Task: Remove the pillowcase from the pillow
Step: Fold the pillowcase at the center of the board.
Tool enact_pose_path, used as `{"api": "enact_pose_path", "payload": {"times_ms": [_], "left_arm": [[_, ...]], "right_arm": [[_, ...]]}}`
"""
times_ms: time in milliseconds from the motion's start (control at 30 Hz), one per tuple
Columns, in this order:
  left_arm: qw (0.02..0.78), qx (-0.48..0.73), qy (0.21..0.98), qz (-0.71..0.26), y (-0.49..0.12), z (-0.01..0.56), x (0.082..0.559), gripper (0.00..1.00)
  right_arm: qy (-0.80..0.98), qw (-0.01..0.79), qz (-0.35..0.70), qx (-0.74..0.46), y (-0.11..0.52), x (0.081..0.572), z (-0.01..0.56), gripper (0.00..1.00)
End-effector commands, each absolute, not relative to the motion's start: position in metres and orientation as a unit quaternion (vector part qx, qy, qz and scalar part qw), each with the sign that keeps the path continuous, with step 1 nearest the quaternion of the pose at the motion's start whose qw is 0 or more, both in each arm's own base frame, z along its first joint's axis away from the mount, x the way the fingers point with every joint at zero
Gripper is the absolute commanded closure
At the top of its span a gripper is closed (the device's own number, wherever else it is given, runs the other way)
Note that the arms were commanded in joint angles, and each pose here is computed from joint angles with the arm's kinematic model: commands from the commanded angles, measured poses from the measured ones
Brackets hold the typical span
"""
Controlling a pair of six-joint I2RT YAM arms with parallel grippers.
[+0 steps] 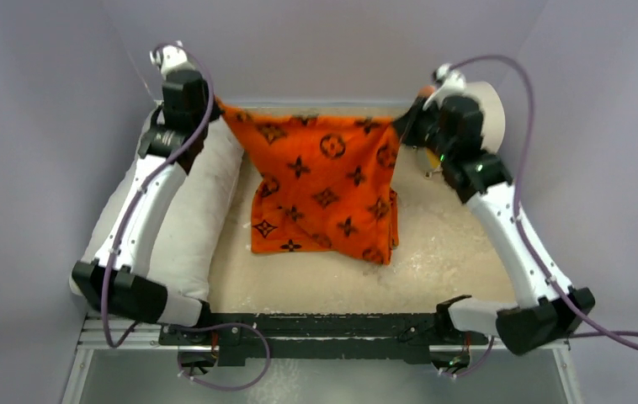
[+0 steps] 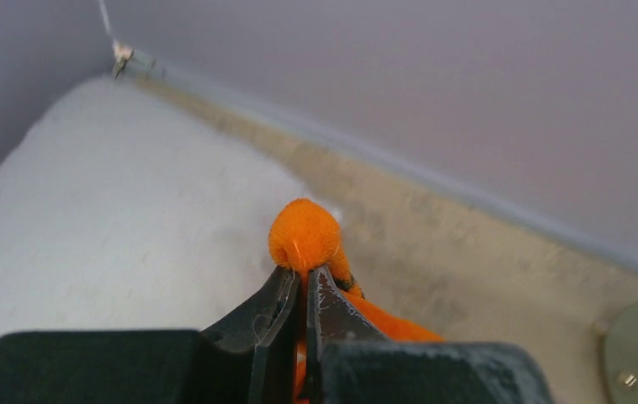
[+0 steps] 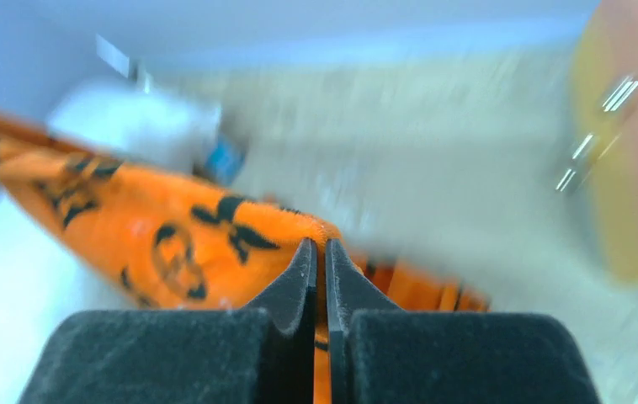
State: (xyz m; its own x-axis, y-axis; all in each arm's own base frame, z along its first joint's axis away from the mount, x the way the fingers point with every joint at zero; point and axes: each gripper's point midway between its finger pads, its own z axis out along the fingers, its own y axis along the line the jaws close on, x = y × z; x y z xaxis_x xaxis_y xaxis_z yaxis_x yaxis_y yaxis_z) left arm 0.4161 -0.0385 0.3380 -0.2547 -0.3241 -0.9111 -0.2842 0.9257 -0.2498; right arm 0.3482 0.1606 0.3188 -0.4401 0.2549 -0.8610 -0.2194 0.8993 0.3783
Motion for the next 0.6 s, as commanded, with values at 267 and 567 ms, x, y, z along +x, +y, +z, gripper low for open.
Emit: {"api": "enact_pose_path", "payload": {"times_ms": [267, 567], "left_arm": [[0.747, -0.220, 0.594, -0.205, -0.045, 0.595, 0.471, 1.00], [0.834, -0.237, 0.463, -0.186, 0.007, 0.685, 0.251, 1.00]], "right_arm": [[0.599, 0.786, 0.149, 0.021, 0.086, 0.406, 0.636, 1.00], [0.393, 0.895, 0.213, -0.017, 0.054, 0.165, 0.738, 1.00]]}}
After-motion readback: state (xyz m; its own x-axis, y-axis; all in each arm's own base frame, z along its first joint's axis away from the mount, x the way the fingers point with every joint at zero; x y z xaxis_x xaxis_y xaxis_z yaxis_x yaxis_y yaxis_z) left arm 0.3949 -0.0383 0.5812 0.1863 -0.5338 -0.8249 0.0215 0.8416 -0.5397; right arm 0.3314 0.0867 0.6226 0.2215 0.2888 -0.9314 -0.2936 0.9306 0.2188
